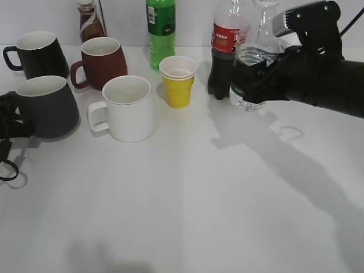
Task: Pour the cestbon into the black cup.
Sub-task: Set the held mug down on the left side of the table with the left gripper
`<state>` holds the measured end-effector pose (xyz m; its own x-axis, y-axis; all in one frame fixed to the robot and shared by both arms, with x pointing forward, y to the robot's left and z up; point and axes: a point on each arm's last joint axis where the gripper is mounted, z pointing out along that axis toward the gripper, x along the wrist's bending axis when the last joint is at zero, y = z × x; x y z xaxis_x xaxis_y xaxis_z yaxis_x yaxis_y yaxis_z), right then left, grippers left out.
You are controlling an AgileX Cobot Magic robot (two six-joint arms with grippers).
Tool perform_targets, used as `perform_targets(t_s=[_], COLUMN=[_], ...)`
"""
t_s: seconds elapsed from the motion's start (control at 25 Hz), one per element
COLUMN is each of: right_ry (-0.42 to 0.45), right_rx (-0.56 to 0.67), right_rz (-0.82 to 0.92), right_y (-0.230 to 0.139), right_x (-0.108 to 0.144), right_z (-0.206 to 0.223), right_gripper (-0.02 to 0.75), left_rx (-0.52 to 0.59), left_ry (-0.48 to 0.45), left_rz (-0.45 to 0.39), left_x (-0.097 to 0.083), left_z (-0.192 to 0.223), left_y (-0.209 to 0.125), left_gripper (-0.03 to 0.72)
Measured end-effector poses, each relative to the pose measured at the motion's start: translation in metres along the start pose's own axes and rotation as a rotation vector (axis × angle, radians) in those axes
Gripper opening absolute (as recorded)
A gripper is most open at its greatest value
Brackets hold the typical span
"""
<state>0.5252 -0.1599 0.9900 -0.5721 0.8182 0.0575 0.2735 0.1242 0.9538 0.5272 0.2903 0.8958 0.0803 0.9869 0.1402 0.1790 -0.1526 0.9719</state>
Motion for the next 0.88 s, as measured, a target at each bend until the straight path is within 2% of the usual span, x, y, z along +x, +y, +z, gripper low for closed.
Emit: perform_targets(t_s=[0.36, 0.88], right_ry=[0.0, 0.001], right_rx=[0.0, -0.003], right_rz=[0.001, 0.002], right_y=[0.0, 0.0], right_x=[0.0, 0.0], right_z=[0.0, 0.0], right_gripper=[0.465, 0.465], left_rx=[-0.009, 0.026], left_ry=[0.001, -0.007], left_rz=[-0.012, -0.013], left_x=[-0.001, -0.003], left_z=[-0.001, -0.016], left_y=[-0.005, -0.015], left_gripper=[0.054, 0.178])
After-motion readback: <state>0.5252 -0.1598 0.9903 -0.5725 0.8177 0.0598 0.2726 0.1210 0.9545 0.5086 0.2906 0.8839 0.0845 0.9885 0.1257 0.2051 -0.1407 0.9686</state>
